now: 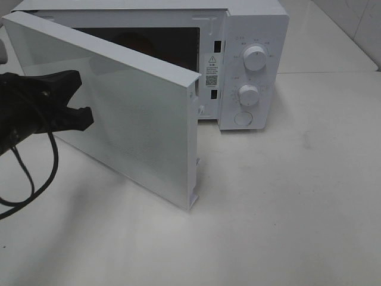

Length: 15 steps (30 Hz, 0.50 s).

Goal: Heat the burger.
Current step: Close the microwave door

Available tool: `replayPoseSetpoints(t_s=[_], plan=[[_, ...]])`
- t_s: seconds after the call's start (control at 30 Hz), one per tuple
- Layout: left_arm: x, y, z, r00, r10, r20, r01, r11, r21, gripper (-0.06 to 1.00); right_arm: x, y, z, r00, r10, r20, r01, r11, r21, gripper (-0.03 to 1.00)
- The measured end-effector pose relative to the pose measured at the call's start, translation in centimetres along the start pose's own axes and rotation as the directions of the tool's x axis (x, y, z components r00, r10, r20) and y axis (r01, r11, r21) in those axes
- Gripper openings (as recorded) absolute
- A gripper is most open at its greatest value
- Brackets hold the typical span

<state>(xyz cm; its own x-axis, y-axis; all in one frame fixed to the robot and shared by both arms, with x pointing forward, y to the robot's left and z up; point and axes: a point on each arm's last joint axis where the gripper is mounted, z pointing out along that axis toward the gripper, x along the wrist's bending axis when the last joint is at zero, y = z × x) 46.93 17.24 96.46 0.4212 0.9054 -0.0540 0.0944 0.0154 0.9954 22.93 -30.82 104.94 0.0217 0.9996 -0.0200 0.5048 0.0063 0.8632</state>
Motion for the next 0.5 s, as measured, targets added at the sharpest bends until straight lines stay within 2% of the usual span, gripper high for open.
replayPoseSetpoints(t_s=[0.5], plan=[[-2.9,-0.6,5.1,0.999,-0.040,-0.019,0.040,0.999,0.019,0.00,0.0,0.0,0.0,1.000,0.000,0.000,0.000,1.000,0.000,0.76]])
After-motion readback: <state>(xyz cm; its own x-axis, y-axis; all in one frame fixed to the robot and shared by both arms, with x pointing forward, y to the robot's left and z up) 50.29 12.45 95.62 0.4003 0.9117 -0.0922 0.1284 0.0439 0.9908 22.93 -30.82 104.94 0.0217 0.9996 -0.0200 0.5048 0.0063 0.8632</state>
